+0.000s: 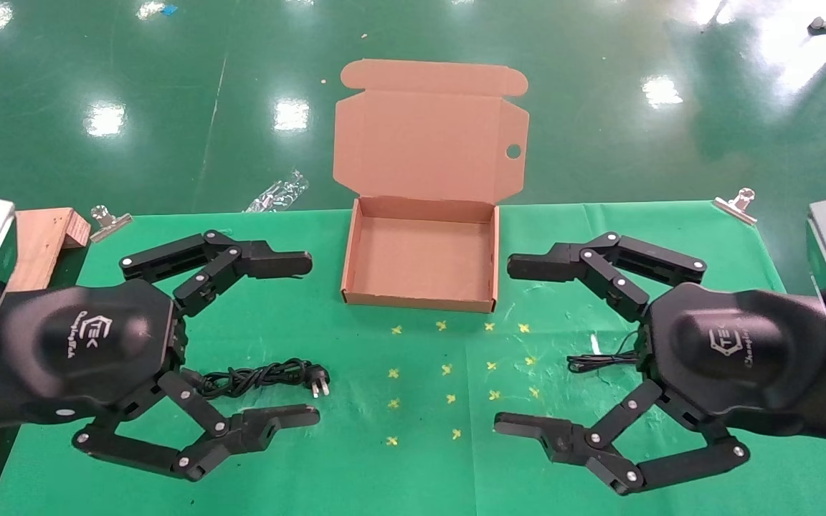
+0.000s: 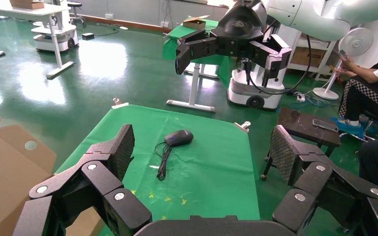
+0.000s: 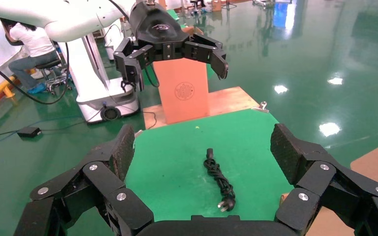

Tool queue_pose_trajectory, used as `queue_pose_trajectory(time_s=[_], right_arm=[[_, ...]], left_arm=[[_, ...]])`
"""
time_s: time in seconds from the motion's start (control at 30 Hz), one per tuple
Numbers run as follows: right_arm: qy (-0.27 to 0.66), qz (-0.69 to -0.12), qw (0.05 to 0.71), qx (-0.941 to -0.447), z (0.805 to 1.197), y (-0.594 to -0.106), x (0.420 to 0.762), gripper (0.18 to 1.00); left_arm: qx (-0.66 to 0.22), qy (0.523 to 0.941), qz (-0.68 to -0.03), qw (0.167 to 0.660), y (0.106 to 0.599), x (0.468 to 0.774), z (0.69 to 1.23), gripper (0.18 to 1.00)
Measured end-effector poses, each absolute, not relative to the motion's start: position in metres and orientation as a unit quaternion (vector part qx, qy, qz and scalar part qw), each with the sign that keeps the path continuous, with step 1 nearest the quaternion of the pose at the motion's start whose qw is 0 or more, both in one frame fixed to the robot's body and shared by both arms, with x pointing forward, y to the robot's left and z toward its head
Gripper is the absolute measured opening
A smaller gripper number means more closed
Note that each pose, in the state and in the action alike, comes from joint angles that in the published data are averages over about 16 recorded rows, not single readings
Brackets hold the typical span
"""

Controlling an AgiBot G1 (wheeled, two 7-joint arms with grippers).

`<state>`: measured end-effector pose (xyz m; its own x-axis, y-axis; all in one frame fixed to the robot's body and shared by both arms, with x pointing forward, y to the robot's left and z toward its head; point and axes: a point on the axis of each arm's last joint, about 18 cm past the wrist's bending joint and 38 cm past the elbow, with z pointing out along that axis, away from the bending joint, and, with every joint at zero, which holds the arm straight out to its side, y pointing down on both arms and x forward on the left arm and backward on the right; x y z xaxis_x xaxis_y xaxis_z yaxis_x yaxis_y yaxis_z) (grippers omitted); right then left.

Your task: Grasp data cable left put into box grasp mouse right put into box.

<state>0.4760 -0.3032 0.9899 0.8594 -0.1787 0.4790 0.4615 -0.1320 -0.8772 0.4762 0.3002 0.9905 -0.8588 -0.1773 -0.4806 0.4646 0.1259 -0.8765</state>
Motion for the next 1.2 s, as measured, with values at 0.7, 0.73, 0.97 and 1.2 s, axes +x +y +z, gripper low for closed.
queue_pose_trajectory(time_s=[0.7,0.73,0.97,1.2], right_arm=[[0.010,-0.318,0.410,-0.855,0.925,-0.342,0.547,1.001],[0.016,-0.319,0.405,-0.857,0.922,-0.344,0.550,1.001],[0.051,-0.320,0.398,-0.859,0.904,-0.353,0.565,1.001],[0.072,-0.316,0.421,-0.847,0.891,-0.359,0.566,1.001]], left_arm=[[0.065,0.880,-0.340,0.326,0.291,0.576,0.919,1.001],[0.058,0.884,-0.330,0.326,0.289,0.583,0.915,1.001],[0.018,0.901,-0.282,0.330,0.276,0.620,0.885,1.001],[-0.016,0.904,-0.262,0.337,0.278,0.643,0.867,1.001]])
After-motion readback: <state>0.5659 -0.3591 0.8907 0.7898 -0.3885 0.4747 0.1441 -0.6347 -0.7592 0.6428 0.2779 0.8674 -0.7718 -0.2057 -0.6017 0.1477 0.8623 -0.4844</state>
